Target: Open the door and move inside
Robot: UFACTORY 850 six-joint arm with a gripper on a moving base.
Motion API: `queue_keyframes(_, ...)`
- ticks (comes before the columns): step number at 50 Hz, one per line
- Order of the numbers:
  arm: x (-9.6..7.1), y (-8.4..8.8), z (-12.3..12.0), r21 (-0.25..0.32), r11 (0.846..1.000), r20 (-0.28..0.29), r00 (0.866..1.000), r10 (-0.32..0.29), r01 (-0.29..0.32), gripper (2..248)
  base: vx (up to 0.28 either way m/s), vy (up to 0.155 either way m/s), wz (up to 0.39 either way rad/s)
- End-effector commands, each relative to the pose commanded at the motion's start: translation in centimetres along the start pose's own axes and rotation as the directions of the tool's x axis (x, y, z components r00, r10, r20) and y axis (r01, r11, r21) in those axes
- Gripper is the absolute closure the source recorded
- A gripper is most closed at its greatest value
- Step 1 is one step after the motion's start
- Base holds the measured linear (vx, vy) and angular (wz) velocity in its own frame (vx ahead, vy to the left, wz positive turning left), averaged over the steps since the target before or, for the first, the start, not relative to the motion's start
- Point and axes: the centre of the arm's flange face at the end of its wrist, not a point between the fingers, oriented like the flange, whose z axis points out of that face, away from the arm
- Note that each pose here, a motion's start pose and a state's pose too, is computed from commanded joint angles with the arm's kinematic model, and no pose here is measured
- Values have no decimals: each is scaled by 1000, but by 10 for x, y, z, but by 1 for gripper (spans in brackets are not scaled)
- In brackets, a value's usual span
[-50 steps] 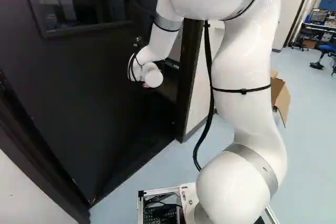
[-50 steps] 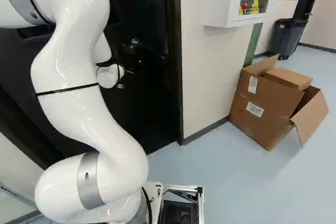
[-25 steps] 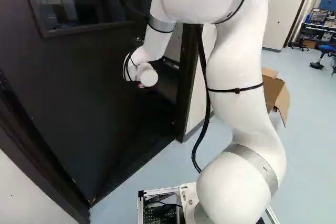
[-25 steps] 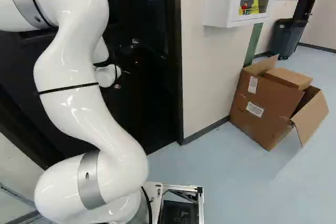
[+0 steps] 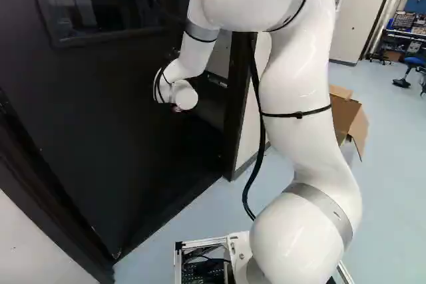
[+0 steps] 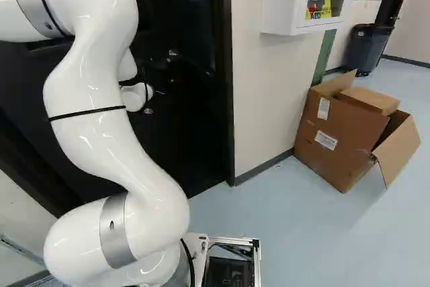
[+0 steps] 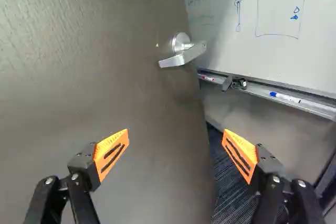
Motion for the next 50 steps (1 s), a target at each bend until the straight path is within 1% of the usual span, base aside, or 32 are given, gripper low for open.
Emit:
queue_keyframes(9,-3,-11,3,17,996,-1,996,-89,89,3,0,0,0)
queue_keyframes(17,-6,-23,6,36,984,-5,985,-173,173,3,0,0,0)
queue_keyframes(21,-8,-29,7,45,979,-8,980,-197,198,3,0,0,0)
queue_keyframes(30,-12,-42,11,62,975,-12,977,-211,211,3,0,0,0)
queue_keyframes(50,-21,-71,14,81,977,-15,980,-196,197,3,0,0,0)
